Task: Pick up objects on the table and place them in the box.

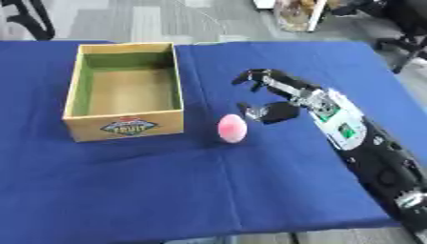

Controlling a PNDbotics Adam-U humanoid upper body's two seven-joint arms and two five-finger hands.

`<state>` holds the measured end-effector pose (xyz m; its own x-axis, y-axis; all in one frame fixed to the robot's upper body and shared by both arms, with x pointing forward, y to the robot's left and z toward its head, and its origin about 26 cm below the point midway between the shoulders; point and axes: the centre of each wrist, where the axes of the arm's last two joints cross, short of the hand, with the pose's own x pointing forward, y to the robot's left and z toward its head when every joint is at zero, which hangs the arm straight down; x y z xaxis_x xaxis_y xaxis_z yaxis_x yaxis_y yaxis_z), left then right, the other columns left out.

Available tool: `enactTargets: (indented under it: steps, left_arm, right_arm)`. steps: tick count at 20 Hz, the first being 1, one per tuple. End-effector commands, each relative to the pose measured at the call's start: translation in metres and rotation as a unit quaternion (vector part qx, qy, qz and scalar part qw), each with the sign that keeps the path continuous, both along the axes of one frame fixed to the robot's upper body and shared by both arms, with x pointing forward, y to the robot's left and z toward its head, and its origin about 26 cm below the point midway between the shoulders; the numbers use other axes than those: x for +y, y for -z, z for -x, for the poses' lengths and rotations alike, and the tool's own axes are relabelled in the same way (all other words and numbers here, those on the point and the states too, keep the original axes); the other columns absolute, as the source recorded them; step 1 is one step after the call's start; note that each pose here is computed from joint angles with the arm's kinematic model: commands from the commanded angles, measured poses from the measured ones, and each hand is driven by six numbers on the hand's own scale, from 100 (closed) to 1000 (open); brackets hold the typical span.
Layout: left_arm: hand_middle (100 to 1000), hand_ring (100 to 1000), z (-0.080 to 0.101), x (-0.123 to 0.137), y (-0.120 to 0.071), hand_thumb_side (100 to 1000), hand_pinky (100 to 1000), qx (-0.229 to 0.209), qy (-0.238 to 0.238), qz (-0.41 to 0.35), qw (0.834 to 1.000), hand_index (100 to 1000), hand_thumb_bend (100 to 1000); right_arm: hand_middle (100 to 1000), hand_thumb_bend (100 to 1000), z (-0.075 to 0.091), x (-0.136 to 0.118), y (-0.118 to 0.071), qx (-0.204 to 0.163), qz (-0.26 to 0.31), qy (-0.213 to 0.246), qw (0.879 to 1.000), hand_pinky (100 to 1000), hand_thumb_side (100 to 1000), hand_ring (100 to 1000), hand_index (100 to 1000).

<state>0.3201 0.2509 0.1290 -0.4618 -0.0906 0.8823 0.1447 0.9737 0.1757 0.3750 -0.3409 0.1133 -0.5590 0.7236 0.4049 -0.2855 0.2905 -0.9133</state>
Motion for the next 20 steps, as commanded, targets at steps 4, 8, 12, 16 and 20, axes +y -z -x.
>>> enactTargets:
  steps: [4,8,12,16,20]
  left_arm:
    - [544,729,0.000,0.000,-0.006,141,642,-0.010,0.005,-0.004,1.000,710,362]
    - [545,730,0.000,0.000,-0.006,142,642,-0.010,0.005,-0.004,1.000,710,361]
    - [545,730,0.000,0.000,-0.007,142,642,-0.011,0.006,-0.004,1.000,710,361]
    - [545,730,-0.001,-0.001,-0.007,142,642,-0.011,0.007,-0.004,1.000,710,360]
    - [545,730,-0.001,-0.002,-0.008,143,642,-0.013,0.009,-0.004,1.000,711,359]
  right_arm:
    - [856,200,-0.005,-0.001,0.002,-0.016,0.046,0.000,0.999,793,527,972,905]
    - [862,223,-0.006,0.002,0.010,-0.014,0.068,-0.006,0.998,805,547,974,907]
    - [869,241,-0.007,0.003,0.016,-0.015,0.087,-0.008,0.996,835,560,982,909]
    - [871,254,-0.009,0.006,0.021,-0.018,0.103,-0.011,0.994,838,561,980,910]
    - [865,253,-0.010,0.008,0.026,-0.017,0.116,-0.012,0.993,815,508,960,906]
